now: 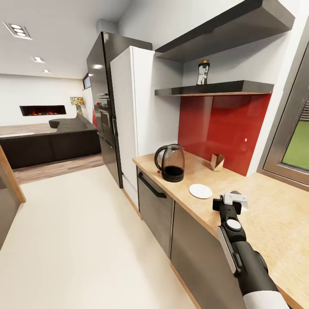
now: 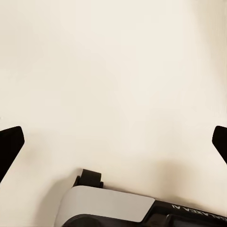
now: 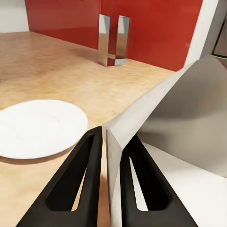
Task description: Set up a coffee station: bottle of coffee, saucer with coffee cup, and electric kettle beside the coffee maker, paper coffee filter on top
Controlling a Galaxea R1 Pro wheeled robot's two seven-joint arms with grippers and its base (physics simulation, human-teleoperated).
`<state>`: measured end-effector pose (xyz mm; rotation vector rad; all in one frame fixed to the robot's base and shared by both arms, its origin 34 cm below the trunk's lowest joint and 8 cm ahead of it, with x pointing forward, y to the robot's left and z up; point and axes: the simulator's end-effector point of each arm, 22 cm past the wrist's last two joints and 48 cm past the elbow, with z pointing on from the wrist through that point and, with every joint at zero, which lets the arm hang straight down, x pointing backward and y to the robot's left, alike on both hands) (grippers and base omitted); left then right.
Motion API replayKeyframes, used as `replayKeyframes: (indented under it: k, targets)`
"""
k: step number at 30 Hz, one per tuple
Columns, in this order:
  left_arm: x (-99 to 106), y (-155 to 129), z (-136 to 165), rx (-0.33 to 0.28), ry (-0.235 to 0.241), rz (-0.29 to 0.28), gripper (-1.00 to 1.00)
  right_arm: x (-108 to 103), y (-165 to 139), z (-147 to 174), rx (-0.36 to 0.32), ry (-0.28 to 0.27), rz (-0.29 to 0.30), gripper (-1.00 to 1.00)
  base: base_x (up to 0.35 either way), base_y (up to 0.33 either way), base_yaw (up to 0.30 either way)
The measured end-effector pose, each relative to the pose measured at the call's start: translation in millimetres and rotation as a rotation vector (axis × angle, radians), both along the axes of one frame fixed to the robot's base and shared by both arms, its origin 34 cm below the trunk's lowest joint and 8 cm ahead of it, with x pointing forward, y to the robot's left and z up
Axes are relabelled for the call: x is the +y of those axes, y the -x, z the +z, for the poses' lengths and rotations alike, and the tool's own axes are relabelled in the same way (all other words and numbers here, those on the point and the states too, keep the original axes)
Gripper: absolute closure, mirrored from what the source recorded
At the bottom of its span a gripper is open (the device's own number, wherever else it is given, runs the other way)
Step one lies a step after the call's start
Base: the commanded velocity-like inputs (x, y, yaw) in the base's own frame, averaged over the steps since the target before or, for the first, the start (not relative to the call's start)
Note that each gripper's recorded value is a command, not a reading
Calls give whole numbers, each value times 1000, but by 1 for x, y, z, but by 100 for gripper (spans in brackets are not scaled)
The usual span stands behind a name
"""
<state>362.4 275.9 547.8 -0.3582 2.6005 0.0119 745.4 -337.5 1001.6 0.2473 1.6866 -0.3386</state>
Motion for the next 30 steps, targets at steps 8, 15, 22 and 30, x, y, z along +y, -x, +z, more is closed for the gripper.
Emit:
replayKeyframes:
  k: [8,15,22,30]
  targets:
    - [0,0,0,0,0,0,-100,1,0,2,-5,1,3,100,0,0,0]
    - [0,0,0,-1,0,0,-100,2,0,3,-5,2,6,100,0,0,0]
    - [0,-1,1,-3,0,0,-100,2,0,4,-7,1,6,100,0,0,-128]
    - [0,-3,2,-10,0,0,-100,2,1,9,-16,1,6,100,-9,0,-243]
